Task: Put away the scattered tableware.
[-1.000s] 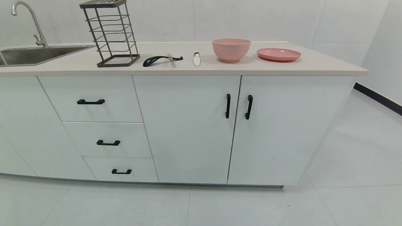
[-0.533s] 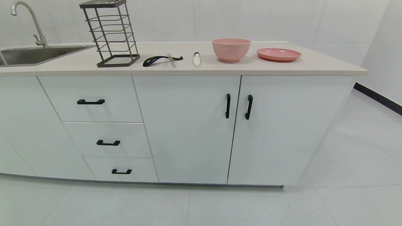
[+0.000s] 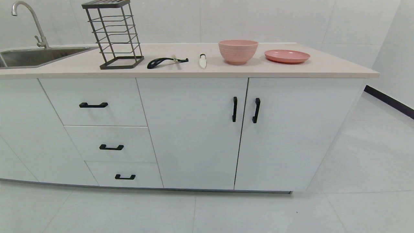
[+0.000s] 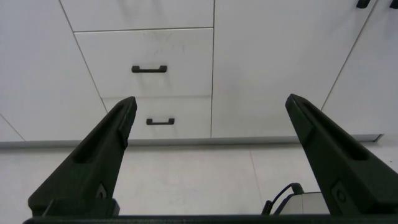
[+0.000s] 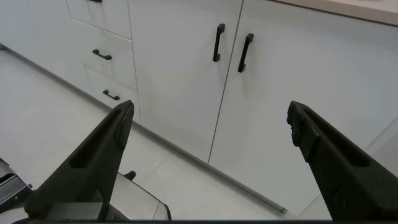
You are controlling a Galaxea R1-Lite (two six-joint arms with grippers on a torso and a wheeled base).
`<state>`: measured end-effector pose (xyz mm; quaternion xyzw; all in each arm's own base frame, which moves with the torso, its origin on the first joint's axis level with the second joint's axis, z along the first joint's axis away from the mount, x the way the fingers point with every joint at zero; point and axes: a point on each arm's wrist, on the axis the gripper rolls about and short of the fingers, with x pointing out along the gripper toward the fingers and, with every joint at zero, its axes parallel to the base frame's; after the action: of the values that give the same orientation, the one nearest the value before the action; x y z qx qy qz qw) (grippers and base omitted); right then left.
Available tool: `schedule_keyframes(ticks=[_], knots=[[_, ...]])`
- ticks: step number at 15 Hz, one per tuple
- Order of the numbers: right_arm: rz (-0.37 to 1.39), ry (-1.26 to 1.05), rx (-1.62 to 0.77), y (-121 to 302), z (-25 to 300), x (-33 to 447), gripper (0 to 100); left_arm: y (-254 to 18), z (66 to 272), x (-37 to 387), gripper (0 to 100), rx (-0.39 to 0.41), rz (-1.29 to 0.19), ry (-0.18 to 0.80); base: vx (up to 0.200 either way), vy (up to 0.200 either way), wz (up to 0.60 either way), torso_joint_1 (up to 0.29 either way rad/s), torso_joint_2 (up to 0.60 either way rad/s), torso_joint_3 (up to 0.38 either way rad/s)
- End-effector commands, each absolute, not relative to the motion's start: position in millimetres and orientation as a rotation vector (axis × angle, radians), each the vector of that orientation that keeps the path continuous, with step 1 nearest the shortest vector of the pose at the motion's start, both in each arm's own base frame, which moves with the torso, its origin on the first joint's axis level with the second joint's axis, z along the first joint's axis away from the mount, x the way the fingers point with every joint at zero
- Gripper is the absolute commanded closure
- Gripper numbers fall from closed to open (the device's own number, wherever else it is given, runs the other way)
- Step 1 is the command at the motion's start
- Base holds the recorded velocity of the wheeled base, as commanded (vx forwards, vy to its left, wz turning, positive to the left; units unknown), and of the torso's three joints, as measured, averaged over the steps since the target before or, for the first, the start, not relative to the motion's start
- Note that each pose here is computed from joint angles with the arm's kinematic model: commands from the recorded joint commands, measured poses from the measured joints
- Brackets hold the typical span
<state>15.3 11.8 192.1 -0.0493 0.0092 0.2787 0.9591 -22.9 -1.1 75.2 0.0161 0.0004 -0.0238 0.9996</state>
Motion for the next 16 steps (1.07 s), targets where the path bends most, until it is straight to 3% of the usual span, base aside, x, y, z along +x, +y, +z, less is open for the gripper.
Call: schedule_keyframes(ticks=[1,7,13,16], knots=[[0.628,0.146,-0.087,17.5,187.5,64.6,0,-1.1,75.2,-22.8,0,0.032,-0.048,0.002,0.000,0.000,0.00,0.000,0.00,0.000],[0.715,0.144,-0.105,28.4,173.2,94.3,0,-1.5,75.3,-22.8,0,0.052,-0.066,0.000,0.000,0.000,0.00,0.000,0.00,0.000],[0.773,0.143,-0.108,35.2,176.7,99.2,0,-1.7,75.3,-22.9,0,0.029,-0.074,0.000,0.000,0.000,0.00,0.000,0.00,0.000],[0.764,0.146,-0.110,41.2,187.1,123.6,0,-1.7,75.5,-22.9,0,0.014,-0.071,0.000,0.000,0.000,0.00,0.000,0.00,0.000]])
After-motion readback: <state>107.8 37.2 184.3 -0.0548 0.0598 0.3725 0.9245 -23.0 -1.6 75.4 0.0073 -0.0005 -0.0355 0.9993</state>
